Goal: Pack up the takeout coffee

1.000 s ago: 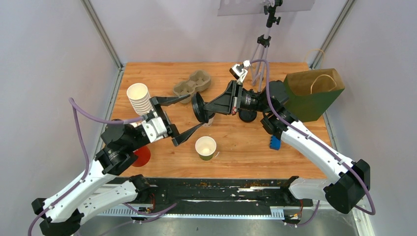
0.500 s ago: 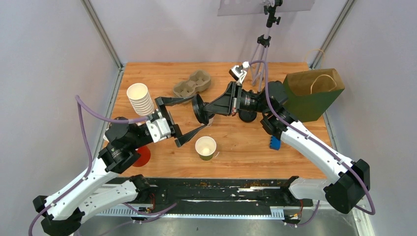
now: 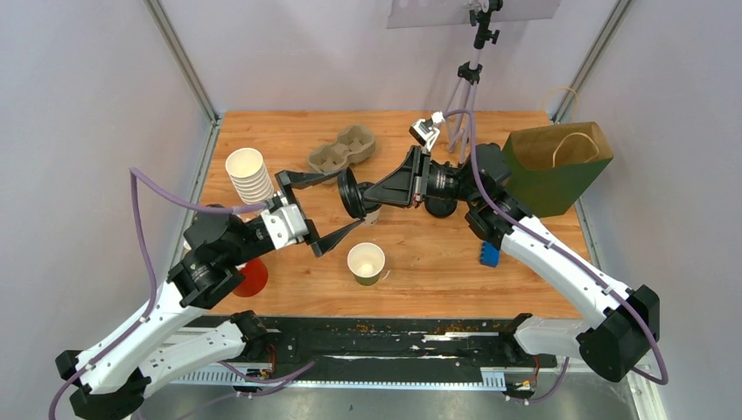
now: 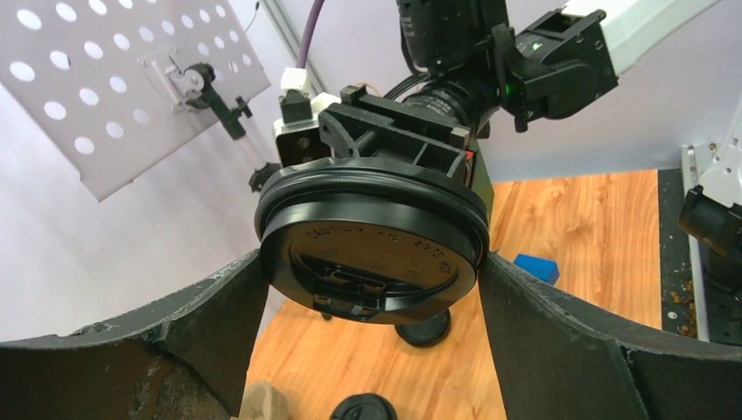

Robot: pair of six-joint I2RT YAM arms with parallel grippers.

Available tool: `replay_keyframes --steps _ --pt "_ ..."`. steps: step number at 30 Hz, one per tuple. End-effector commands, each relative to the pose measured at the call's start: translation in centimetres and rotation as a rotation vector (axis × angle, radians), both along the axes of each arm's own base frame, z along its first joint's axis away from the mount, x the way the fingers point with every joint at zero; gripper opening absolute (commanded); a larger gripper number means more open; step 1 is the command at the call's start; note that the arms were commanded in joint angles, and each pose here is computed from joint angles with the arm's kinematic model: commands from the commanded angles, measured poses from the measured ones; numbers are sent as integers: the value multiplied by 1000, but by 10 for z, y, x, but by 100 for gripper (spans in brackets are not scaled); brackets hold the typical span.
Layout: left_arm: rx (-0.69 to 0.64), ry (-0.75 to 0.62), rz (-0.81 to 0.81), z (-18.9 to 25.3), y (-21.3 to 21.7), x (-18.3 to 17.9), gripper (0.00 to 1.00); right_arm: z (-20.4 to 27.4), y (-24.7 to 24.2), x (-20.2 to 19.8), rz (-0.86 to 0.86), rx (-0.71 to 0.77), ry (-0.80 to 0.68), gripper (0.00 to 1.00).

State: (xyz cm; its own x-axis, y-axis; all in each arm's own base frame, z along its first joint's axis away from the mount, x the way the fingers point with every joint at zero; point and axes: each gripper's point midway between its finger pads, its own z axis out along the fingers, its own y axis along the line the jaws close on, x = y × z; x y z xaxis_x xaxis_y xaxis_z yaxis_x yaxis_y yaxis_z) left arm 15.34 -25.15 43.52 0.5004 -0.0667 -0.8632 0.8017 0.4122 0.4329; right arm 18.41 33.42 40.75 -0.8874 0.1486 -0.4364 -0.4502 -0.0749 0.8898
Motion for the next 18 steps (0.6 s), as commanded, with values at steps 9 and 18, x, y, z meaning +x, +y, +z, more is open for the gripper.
replay_keyframes --steps 9,18 --pt "155 392 201 -40 29 16 92 -37 -52 22 -286 -305 -146 49" --pt "498 909 313 -137 19 16 88 -44 -90 25 -413 -529 -303 53"
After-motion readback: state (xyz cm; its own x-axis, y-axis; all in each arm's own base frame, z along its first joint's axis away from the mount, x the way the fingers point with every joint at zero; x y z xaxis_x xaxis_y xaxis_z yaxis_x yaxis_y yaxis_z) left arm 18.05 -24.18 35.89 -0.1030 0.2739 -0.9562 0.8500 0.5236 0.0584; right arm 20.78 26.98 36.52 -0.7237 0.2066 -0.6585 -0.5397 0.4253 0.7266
